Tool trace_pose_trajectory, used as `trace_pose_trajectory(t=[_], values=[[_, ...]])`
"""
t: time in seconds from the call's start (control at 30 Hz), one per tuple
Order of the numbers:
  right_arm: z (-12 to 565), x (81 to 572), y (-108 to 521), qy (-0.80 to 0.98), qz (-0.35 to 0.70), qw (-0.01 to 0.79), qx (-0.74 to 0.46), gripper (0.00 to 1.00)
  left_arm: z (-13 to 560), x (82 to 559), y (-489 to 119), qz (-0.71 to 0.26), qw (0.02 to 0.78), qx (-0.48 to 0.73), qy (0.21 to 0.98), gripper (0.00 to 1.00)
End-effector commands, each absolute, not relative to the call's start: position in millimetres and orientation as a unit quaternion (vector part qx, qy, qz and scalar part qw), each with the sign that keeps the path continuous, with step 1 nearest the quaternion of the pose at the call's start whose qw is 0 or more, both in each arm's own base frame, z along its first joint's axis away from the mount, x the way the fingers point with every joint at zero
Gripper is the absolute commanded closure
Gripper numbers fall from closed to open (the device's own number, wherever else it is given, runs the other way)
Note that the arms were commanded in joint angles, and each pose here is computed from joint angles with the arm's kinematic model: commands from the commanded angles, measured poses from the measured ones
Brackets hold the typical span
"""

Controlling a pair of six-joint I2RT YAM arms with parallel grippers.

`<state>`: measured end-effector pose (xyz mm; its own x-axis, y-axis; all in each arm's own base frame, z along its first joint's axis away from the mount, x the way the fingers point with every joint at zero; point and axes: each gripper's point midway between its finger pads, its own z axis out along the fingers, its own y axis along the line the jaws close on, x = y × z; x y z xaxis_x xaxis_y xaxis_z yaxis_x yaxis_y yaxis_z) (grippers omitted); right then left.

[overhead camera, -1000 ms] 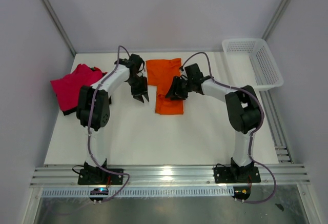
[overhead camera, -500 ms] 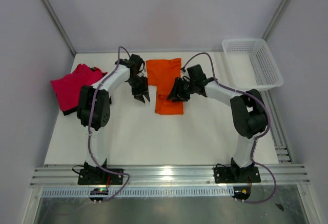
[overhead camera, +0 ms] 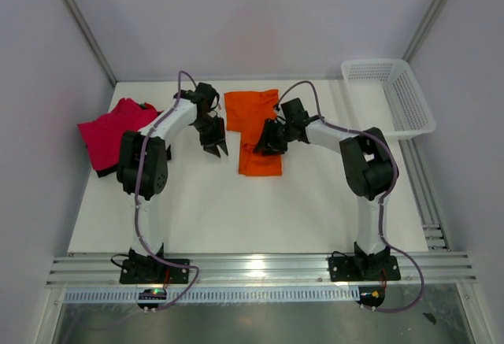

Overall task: Fold and stack the t-shirts
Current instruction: Fold the folded rectangular tshirt in 1/3 of the way

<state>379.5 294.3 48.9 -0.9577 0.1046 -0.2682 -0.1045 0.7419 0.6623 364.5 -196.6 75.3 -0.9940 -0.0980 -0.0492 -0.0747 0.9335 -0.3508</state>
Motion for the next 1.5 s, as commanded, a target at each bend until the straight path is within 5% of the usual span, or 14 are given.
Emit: trace_pose_trajectory(t=[0.0, 0.57, 0.97, 1.27, 1.47], values=[[62.5, 404.4, 301.2, 0.915, 0.361, 0.178, -0.015, 0.52, 90.3, 365.7, -194.4, -0.186, 0.052, -0.040, 0.980, 0.66], [110.8, 503.8, 241.0, 0.910, 0.318, 0.263, 0.037, 0.52, 81.0, 350.8, -193.7, -0.194, 0.039, -0.044, 0.979, 0.66], [129.8, 373.1, 227.5, 0.901, 0.348, 0.259, 0.015, 0.52, 88.8, 355.6, -200.1, -0.210, 0.046, -0.049, 0.975, 0.66], [69.4, 278.9, 213.3, 0.900, 0.388, 0.186, 0.075, 0.51, 93.7, 361.5, -200.7, -0.208, 0.049, -0.049, 0.976, 0.66], [48.1, 259.4, 220.3, 0.869, 0.446, 0.166, 0.133, 0.51, 99.9, 367.4, -201.3, -0.205, 0.054, -0.047, 0.976, 0.66]])
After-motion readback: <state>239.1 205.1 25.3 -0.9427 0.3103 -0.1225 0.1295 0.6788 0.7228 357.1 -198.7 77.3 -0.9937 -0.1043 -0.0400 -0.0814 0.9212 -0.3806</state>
